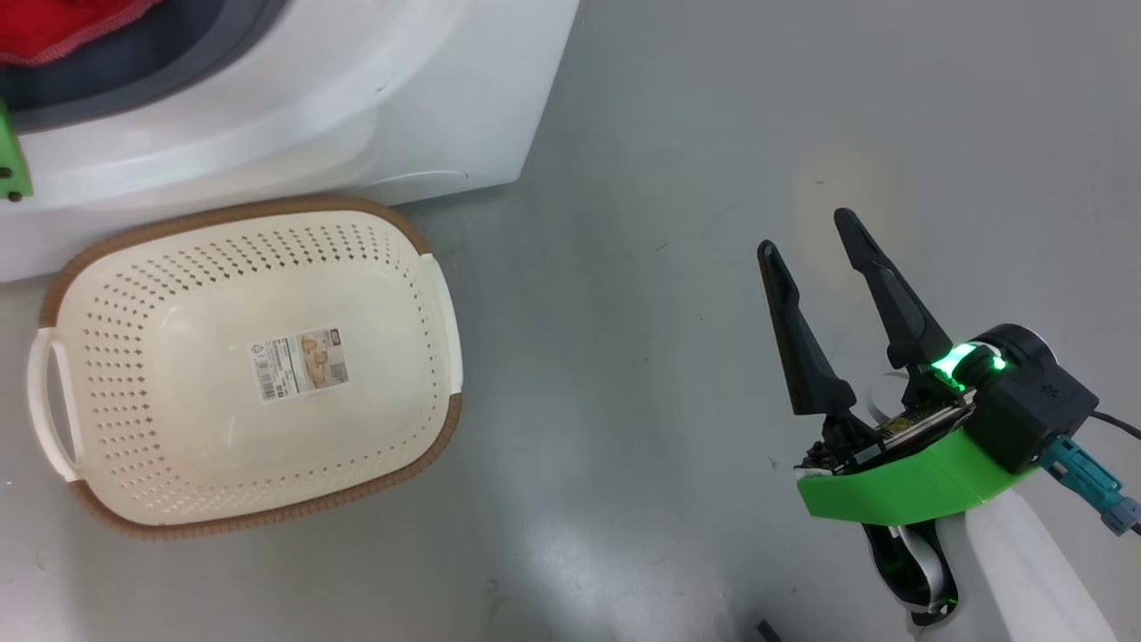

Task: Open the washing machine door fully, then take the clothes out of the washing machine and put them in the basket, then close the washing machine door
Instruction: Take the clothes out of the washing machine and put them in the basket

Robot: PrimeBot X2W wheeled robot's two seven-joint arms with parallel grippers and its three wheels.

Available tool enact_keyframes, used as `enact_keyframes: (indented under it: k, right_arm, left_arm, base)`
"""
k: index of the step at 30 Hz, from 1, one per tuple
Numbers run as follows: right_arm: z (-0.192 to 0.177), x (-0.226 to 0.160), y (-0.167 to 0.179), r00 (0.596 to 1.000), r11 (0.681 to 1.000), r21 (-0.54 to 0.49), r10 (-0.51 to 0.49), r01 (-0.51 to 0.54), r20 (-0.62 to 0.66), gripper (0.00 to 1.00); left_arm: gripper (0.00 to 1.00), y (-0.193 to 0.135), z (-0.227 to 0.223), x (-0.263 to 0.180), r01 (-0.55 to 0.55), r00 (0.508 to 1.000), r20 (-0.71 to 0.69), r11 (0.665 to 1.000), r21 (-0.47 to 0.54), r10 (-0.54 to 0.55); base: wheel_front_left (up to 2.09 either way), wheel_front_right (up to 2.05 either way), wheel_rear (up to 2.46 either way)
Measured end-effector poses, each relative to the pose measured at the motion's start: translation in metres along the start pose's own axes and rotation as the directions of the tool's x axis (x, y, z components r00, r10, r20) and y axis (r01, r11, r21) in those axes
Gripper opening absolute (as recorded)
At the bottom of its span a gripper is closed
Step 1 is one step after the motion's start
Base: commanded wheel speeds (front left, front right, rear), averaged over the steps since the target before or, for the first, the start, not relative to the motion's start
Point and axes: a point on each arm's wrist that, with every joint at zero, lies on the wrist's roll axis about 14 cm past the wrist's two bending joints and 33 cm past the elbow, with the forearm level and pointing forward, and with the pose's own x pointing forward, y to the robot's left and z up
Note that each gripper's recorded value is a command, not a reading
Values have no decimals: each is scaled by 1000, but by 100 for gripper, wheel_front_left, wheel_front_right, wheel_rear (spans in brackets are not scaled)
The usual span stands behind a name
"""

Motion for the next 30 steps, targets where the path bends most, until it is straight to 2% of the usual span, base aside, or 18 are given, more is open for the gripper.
enact_keyframes:
  k: [5, 12, 21, 30]
  right_arm:
    - [3, 1, 3, 1000, 1000, 4, 8, -8, 9, 100]
    - [6, 3, 8, 1000, 1000, 9, 21, -21, 21, 100]
    - [20, 2, 14, 998, 999, 11, 37, -37, 57, 100]
    - [44, -4, 20, 992, 999, 10, 50, -51, 114, 100]
  left_arm:
    - [0, -1, 14, -6, 26, 996, 85, 997, -72, -20]
    - [0, 0, 24, -18, 47, 987, 159, 995, -89, -32]
    - [0, 4, 37, -47, 70, 969, 246, 984, -163, -28]
    - [0, 5, 45, -89, 89, 954, 300, 978, -191, -28]
  base:
    - [0, 0, 0]
    - [0, 0, 0]
    - [0, 0, 0]
    - [0, 0, 0]
